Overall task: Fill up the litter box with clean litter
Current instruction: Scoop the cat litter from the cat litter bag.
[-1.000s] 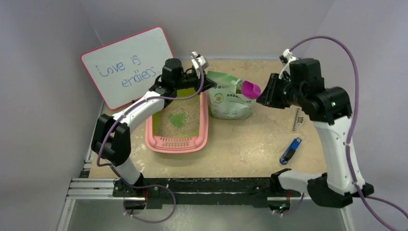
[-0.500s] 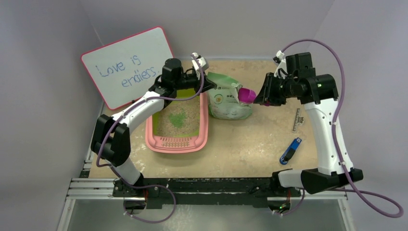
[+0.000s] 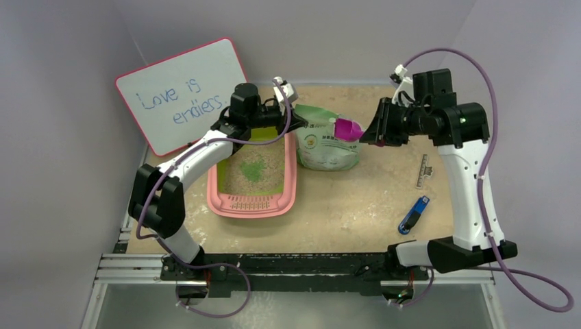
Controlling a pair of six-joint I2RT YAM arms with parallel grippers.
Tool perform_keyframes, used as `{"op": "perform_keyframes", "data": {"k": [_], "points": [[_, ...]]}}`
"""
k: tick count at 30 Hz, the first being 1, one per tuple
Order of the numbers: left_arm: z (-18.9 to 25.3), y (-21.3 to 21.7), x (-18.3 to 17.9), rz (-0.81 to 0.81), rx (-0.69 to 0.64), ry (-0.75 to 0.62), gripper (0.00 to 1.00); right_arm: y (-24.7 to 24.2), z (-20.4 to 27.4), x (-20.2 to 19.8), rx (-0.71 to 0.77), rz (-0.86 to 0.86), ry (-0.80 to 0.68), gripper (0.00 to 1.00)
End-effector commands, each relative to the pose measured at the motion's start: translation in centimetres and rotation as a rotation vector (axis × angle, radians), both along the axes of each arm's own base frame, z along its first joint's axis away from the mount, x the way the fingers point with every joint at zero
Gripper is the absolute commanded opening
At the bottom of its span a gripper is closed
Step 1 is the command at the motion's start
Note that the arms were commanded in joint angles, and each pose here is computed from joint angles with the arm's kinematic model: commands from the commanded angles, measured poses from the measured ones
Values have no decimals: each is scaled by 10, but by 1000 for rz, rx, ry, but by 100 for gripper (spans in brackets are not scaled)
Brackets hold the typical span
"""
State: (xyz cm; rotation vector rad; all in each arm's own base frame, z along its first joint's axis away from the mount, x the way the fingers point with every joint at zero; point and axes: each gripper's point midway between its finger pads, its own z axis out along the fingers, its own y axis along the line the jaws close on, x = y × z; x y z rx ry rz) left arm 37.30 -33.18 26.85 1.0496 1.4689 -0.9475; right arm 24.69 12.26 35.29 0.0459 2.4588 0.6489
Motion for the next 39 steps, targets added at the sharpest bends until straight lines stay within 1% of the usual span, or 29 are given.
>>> {"op": "perform_keyframes", "data": {"k": [1, 5, 9, 11, 13, 16, 17, 20, 22, 27, 30, 33, 39], "points": [[78, 10, -4, -3, -90, -213, 0, 4, -32, -7, -6, 51, 93, 0], [80, 10, -5, -7, -90, -217, 0, -7, -43, -5, -66, 11, 98, 0], [84, 10, -8, -17, -94, -222, 0, -32, -54, -3, -189, -60, 160, 0], [86, 10, -9, -22, -96, -228, 0, -32, -57, 0, -196, -65, 178, 0], [86, 10, -11, -29, -97, -229, 0, -43, -57, 8, -244, -140, 186, 0], [86, 8, -12, -41, -98, -228, 0, -31, -53, 11, -190, -89, 183, 0], [86, 9, -12, -40, -98, -228, 0, -34, -56, 13, -213, -99, 196, 0], [88, 8, -13, -45, -100, -231, 0, -31, -82, 11, -231, -61, 290, 0], [90, 7, -13, -47, -104, -236, 0, -25, -92, 15, -235, -29, 321, 0], [89, 6, -15, -59, -100, -231, 0, -33, -103, 32, -307, -59, 342, 0], [88, 6, -14, -55, -94, -237, 0, -22, -112, 36, -319, -9, 358, 0], [86, 7, -13, -49, -80, -236, 0, -8, -117, 33, -308, 69, 376, 0], [77, 6, -13, -53, -75, -223, 0, -3, -103, 27, -272, 83, 335, 0]]}}
